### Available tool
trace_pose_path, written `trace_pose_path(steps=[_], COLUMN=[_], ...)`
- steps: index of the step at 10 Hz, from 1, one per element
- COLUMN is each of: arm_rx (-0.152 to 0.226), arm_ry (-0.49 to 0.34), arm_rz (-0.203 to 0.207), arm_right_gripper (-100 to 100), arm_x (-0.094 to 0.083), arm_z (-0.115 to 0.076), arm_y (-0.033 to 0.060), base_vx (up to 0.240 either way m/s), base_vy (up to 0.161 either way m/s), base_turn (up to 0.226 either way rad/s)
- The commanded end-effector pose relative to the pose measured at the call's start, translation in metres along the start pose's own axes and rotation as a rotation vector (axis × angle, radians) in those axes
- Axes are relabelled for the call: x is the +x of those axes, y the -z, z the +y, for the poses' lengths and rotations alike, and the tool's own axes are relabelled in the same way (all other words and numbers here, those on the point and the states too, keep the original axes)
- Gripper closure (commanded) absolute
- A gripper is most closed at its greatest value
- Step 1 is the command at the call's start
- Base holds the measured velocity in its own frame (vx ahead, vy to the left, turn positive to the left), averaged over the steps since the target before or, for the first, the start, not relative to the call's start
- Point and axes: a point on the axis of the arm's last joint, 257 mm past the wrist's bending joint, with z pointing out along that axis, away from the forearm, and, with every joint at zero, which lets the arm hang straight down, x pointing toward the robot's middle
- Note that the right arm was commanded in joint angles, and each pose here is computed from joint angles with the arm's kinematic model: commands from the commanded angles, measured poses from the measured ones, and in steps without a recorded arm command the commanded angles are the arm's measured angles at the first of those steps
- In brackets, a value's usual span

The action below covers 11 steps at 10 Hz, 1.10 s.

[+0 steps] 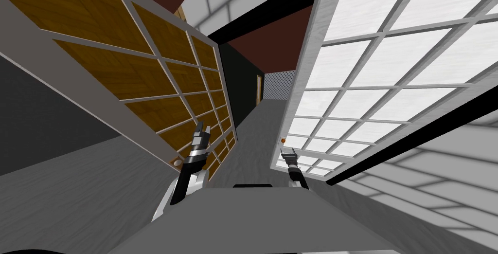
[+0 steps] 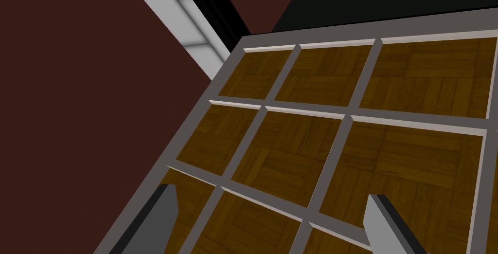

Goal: Pull the door open

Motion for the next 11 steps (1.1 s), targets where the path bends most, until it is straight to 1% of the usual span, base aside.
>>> trace_pose_path(steps=[1, 2, 4, 5, 8, 10, 11], arm_rx=[-0.001, -0.001, -0.002, -0.002, -0.004, -0.005, -0.004], arm_ry=[-0.07, -0.084, -0.17, -0.181, -0.294, -0.337, -0.322], arm_rz=[-0.004, -0.004, -0.009, -0.009, -0.014, -0.017, -0.016], arm_right_gripper=[-100, -100, -100, -100, -100, -100, -100], arm_x=[0.001, 0.001, 0.002, 0.002, 0.003, 0.003, 0.003], arm_z=[-0.004, -0.004, -0.008, -0.008, -0.014, -0.016, -0.015], arm_y=[-0.0008, -0.0008, -0.0018, -0.0018, -0.0029, -0.0033, -0.0031], base_vx=[-0.07, -0.055, -0.06, -0.047, -0.054, -0.053, -0.018], base_vy=[-0.019, -0.016, -0.018, -0.015, -0.009, -0.022, -0.01], base_turn=[0.043, 0.012, 0.023, 0.012, 0.021, 0.013, 0.003])
